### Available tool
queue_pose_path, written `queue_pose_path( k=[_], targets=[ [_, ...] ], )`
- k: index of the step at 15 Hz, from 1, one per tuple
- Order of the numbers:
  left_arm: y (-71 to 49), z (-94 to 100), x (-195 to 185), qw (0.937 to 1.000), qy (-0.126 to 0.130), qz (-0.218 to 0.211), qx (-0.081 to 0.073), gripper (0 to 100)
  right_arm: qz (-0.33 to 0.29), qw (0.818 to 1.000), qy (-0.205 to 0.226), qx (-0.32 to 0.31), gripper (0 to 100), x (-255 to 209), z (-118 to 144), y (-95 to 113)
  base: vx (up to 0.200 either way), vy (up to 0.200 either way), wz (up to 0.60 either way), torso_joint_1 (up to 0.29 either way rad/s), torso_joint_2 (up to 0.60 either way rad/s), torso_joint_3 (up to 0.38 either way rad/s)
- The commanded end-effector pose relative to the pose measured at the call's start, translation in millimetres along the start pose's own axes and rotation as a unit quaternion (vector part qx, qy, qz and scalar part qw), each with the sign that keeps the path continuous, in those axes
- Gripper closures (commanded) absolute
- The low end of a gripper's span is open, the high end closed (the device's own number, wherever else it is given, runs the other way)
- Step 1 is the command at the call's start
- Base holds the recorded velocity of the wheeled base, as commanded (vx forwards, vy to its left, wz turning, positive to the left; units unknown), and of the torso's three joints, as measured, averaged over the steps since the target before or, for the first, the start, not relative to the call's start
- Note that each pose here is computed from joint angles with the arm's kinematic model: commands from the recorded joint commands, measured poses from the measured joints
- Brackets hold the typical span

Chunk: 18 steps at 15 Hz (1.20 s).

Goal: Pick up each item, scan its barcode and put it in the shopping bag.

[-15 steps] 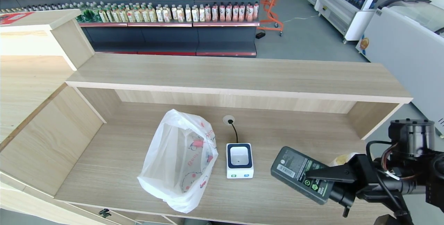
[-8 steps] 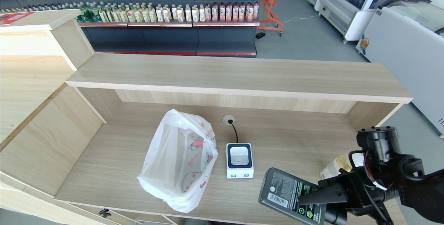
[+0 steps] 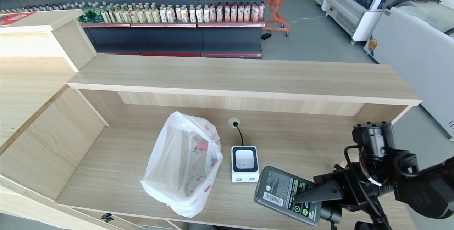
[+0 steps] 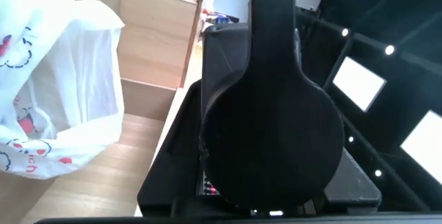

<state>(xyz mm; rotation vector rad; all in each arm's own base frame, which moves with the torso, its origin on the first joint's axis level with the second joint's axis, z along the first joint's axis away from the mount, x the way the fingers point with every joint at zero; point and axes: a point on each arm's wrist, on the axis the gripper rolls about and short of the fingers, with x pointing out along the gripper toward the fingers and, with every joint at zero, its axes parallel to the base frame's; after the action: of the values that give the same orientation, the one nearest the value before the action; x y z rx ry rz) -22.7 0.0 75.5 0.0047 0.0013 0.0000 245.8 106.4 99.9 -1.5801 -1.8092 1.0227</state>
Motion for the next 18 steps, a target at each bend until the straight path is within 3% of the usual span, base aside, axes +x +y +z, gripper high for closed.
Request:
queue_pose_path(
  k=[1,15,18],
  targets=[
    [0.0,0.0,0,1.0,0.0,0.0,0.0,0,-0.008,1.0,-0.006,-0.019,100,9,-19,6,0.0,0.0,0.0,0.0,0.0,0.0],
    [0.0,0.0,0,1.0,0.0,0.0,0.0,0,-0.019,0.999,-0.018,-0.024,100,22,-31,11,0.0,0.0,0.0,0.0,0.0,0.0],
    [0.0,0.0,0,1.0,0.0,0.0,0.0,0,-0.017,1.0,-0.017,0.006,100,20,-31,7,0.0,0.0,0.0,0.0,0.0,0.0]
  ],
)
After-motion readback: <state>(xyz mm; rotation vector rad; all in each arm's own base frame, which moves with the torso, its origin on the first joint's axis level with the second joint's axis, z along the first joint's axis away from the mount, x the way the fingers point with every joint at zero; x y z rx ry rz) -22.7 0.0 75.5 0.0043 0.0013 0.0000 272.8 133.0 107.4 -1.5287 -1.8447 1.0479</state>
